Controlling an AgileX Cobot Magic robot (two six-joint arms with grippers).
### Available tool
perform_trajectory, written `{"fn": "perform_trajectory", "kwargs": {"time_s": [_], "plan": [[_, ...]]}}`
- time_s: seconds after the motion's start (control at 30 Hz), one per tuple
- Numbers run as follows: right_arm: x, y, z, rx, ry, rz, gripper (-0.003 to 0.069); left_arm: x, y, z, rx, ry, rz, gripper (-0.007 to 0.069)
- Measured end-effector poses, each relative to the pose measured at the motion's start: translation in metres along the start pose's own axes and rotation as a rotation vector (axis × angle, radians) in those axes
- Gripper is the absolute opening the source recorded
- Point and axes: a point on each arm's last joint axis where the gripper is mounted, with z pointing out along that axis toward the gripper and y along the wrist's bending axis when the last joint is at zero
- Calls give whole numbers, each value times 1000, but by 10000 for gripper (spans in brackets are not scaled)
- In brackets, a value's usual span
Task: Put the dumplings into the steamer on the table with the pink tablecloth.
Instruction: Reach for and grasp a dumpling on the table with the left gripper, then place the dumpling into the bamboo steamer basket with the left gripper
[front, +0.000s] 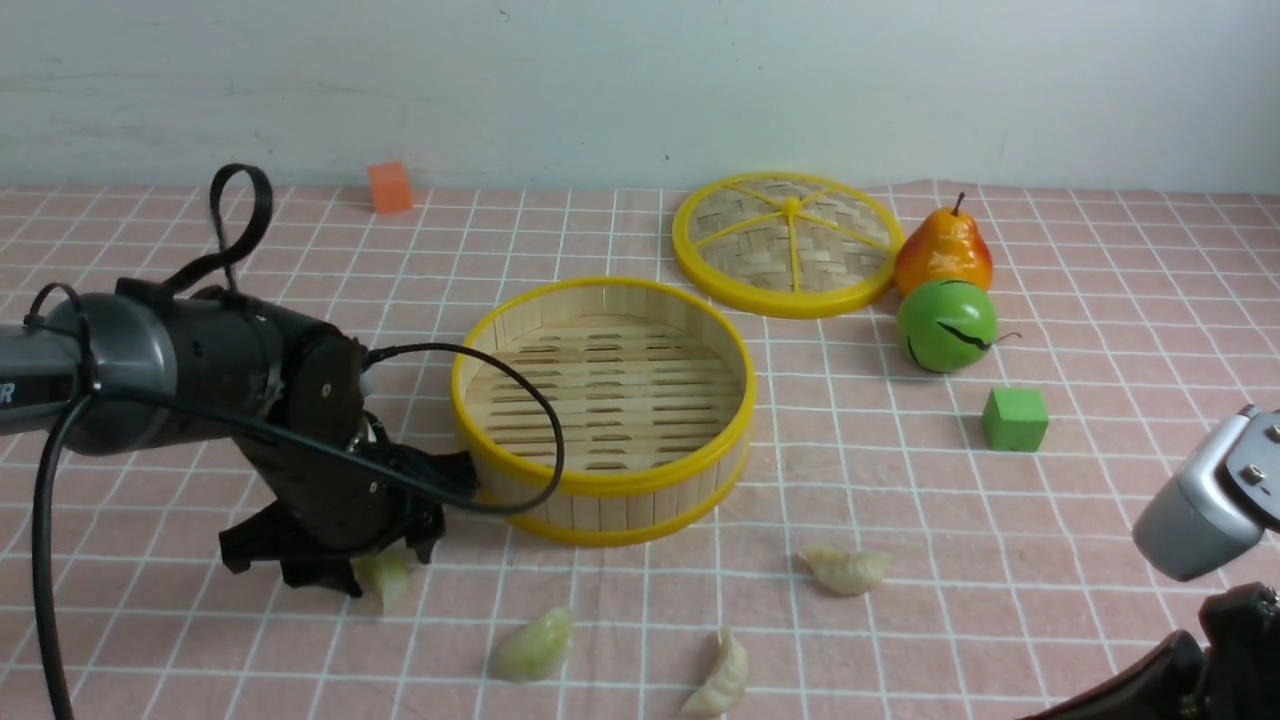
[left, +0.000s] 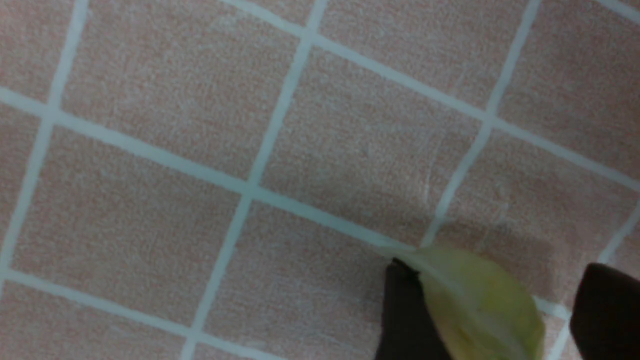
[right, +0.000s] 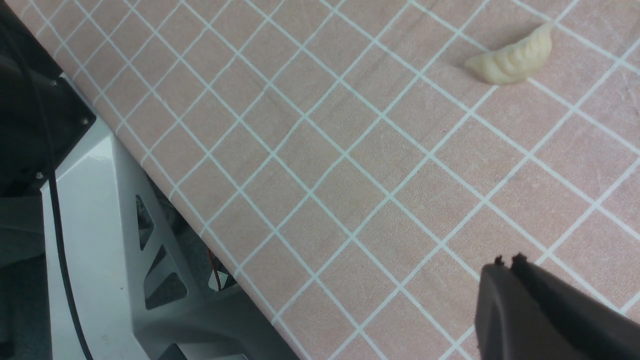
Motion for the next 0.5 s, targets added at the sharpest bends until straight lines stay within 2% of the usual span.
{"fn": "perform_trajectory", "kwargs": {"time_s": [0.07, 0.1, 0.3, 0.5], "plan": [[0, 0, 0, -1, 1, -1, 12, 0, 1, 0, -13, -3, 18, 236], [0, 0, 0, -1, 1, -1, 13, 0, 1, 0, -17, -3, 23, 207], [0, 0, 0, 0, 0, -1, 20, -3, 4, -21, -33, -29, 160, 204], [-2, -1, 0, 12, -20, -1, 26, -30, -21, -108, 118, -181, 349, 204]]}}
